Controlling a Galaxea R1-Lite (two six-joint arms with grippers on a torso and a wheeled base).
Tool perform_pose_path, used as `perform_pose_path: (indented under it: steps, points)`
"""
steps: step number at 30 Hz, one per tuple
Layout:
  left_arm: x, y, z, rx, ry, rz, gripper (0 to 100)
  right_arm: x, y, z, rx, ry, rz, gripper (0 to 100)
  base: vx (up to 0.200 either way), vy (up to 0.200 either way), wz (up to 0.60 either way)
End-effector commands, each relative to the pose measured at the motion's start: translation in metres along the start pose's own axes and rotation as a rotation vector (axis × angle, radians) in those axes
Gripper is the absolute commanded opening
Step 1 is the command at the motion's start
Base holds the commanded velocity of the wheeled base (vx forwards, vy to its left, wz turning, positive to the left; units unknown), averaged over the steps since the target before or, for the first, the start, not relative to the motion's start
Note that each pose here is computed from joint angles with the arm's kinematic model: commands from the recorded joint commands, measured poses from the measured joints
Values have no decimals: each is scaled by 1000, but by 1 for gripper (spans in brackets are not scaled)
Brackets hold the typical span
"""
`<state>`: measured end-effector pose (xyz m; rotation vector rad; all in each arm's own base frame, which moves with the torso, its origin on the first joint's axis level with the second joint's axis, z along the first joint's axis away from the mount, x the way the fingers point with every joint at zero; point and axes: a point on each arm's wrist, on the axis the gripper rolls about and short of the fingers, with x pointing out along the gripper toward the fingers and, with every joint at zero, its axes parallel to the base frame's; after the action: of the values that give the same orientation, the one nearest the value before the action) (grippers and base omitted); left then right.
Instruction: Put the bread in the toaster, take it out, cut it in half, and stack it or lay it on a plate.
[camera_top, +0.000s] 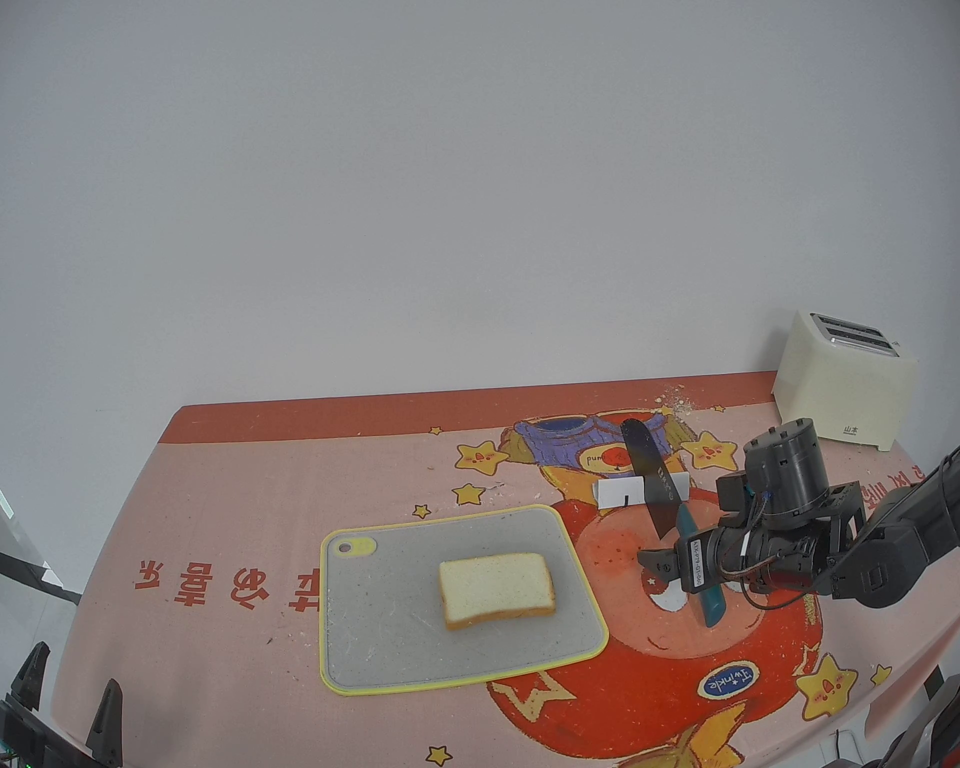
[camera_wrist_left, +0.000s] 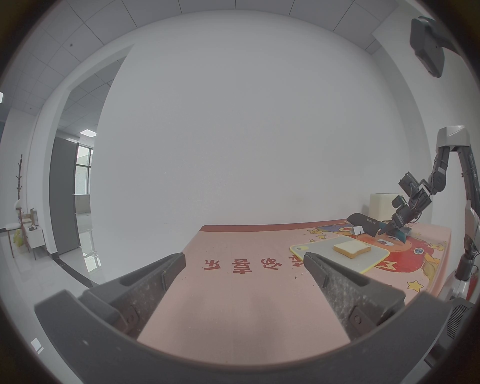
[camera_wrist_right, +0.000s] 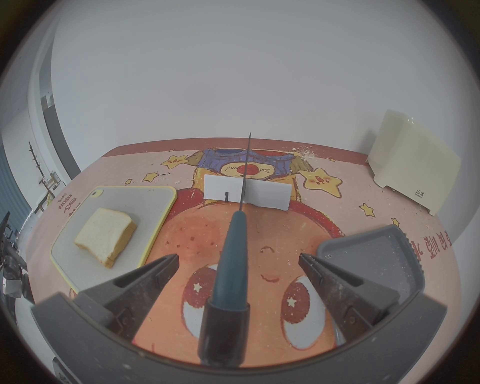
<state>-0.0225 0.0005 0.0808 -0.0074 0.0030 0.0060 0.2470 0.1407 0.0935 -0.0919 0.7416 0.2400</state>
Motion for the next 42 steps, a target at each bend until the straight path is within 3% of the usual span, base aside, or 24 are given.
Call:
perform_pose_path:
  steps: [1,19,20,34,42]
  points:
    - [1,0,-5,0,18,0,100,3,0,-1,-1,9,-2,100,0,0,0]
    - [1,0,-5,0,18,0,100,6,1,0,-3,11,-9,100,0,0,0]
    - [1,0,-5,2,18,0,100,6,1,0,-3,11,-9,0,0,0,0]
    - [1,0,-5,0,18,0,100,9,2,0,-4,15,-11,0,0,0,0]
    - [1,0,-5,0,18,0,100,-2,2,16,7,-56,0,0,0,0,0]
